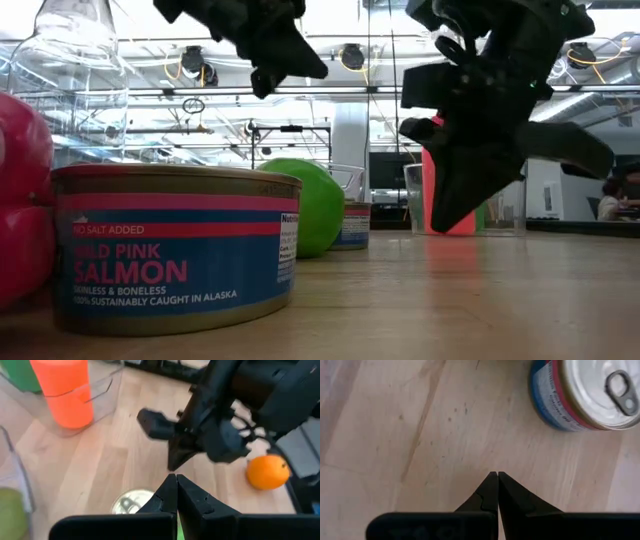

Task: Pick & Place Food Item
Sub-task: Stack the blue tuna can on top of the green tuna can into the green bin

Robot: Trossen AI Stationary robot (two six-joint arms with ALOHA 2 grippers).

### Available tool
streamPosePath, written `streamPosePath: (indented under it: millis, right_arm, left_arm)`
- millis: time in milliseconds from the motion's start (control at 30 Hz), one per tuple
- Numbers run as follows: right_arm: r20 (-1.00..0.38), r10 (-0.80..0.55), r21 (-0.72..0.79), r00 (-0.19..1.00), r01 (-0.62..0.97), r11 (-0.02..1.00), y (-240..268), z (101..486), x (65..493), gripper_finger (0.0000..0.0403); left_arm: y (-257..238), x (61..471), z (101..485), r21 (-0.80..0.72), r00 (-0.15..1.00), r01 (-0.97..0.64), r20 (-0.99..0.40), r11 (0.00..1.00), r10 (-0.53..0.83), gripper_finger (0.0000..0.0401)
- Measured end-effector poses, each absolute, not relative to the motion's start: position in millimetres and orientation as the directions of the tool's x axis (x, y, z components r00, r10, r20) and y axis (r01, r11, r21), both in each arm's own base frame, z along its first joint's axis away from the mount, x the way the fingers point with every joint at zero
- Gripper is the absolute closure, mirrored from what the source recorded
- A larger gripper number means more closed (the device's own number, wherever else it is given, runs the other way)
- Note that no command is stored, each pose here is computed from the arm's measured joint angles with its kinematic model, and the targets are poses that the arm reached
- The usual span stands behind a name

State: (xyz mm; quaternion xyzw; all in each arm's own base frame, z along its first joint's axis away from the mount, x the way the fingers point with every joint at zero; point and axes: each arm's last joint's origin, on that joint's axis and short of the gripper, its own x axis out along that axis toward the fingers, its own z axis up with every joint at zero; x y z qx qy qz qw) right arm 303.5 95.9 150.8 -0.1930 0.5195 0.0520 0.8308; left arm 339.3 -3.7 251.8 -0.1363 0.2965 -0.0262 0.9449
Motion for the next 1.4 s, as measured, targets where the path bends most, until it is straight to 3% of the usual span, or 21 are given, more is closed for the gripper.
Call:
streamPosePath:
  millis: [133,333,500,967,1167,1400]
  right_arm:
    - [-0.866,-0.142,-0.303,0.480,-0.278,0.911,96,152,305,0.0403]
    - [-0.739,-0.307,-0.537,0.600,-0.249,0.806,100,159,312,0.0403]
    - [-0.677,-0.299,-0.618,0.672,-0.299,0.727,107,165,318,0.0400]
    - [-0.687,-0.259,-0.629,0.679,-0.376,0.681,97,144,336,0.0294]
    - [-0.689,-0.299,-0.642,0.660,-0.364,0.675,88,137,339,0.0292]
    - [-0.702,-0.291,-0.622,0.650,-0.361,0.695,80,137,341,0.0325]
  left_arm:
    - [-2,336,227,-0.304,0.836,-0.068,-0.537,0.950,-0.112,0.0397]
    - [7,320,196,-0.332,0.854,-0.151,-0.518,0.931,-0.047,0.0396]
    - [15,312,183,-0.362,0.838,-0.212,-0.546,0.908,-0.022,0.0397]
    - [16,306,173,-0.323,0.817,-0.236,-0.576,0.917,0.007,0.0388]
    - [14,306,174,-0.313,0.820,-0.230,-0.572,0.922,0.010,0.0398]
    - [13,306,173,-0.296,0.819,-0.215,-0.573,0.931,0.007,0.0383]
